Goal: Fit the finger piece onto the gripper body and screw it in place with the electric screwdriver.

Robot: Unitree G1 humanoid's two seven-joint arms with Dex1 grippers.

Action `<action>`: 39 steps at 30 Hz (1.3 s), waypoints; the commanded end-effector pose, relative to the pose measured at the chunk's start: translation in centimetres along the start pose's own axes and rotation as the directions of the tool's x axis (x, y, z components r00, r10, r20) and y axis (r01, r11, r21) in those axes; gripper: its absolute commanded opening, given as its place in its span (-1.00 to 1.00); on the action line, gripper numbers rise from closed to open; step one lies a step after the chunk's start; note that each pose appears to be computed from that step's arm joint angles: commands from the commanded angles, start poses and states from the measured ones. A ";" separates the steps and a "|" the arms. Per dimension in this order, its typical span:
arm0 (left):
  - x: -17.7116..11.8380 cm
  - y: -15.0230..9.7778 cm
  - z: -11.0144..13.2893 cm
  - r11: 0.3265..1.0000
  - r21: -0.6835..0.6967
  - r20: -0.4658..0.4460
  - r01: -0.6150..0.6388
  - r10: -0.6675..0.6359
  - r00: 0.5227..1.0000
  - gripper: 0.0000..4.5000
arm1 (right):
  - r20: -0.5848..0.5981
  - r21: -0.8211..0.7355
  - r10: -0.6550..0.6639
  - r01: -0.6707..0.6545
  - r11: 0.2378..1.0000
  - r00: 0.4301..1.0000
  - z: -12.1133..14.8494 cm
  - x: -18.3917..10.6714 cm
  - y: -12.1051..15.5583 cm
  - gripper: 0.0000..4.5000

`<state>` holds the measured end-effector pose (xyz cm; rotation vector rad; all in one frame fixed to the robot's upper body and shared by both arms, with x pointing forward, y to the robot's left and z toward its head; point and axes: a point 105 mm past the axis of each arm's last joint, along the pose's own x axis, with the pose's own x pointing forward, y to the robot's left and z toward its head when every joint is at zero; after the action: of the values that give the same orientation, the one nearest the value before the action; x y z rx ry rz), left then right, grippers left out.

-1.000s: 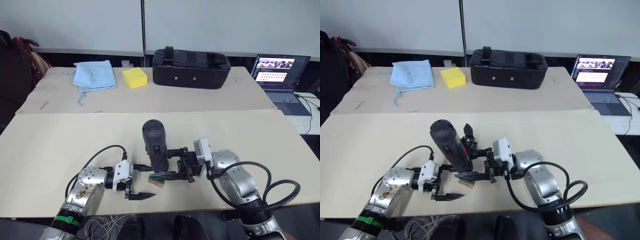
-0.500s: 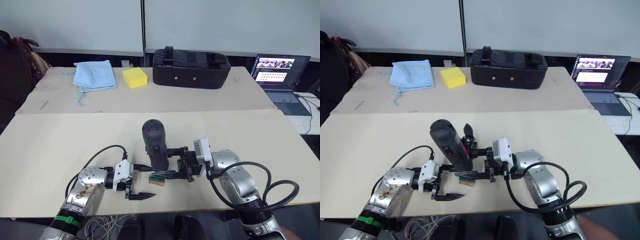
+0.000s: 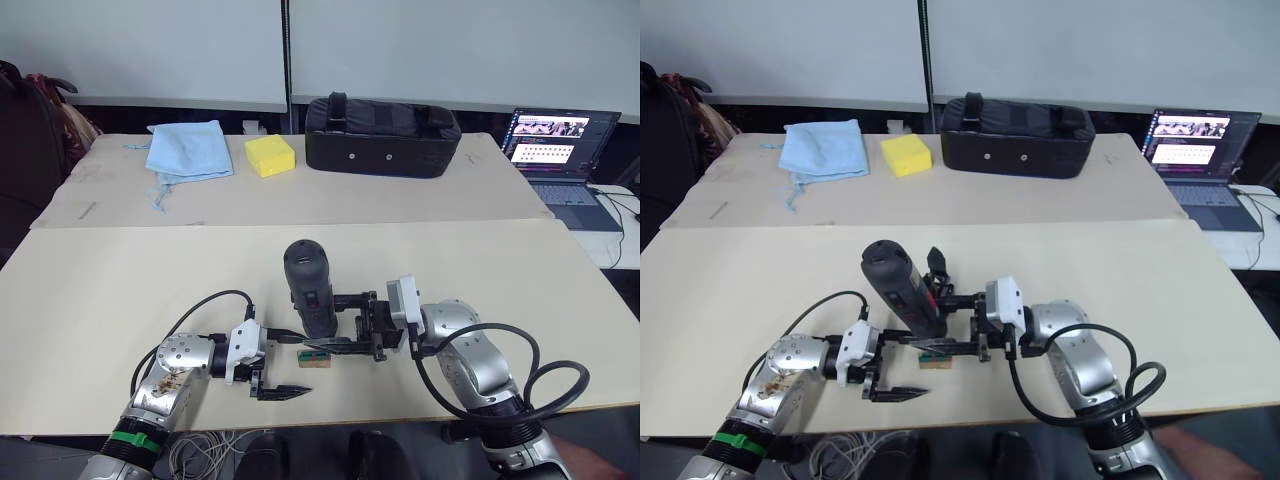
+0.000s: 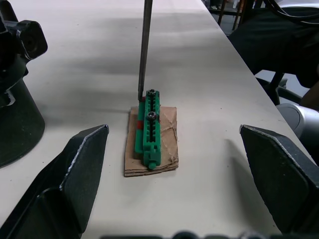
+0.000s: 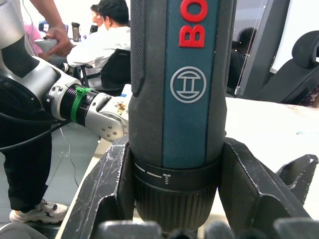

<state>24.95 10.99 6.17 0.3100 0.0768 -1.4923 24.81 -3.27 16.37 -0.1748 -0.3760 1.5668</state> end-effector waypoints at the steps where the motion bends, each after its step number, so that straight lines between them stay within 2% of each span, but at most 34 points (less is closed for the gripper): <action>1: 0.6 -0.9 -0.5 0.999 -0.030 0.009 0.039 -0.039 0.999 1.00 | 0.056 -0.071 -0.027 0.031 0.997 0.998 1.7 0.0 -0.6 -0.15; 8: 0.6 -0.9 -0.5 0.999 -0.032 0.008 0.039 -0.039 0.999 1.00 | 0.073 -0.081 -0.051 0.057 0.995 0.996 2.2 -0.3 -0.8 -0.15; 16: 0.7 -0.8 -0.4 0.999 -0.033 0.017 0.034 -0.034 0.999 1.00 | 0.142 0.036 -0.051 0.046 0.998 0.989 3.6 -0.5 -0.4 -0.15; 39: 0.7 -1.0 -0.5 0.998 -0.039 0.020 0.039 -0.038 0.999 1.00 | 0.080 0.052 -0.029 0.024 0.998 0.996 2.2 -0.4 0.0 -0.15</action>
<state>24.80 10.86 6.18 0.2914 0.0701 -1.5031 24.63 -3.90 17.27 -0.0517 -0.3331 1.5446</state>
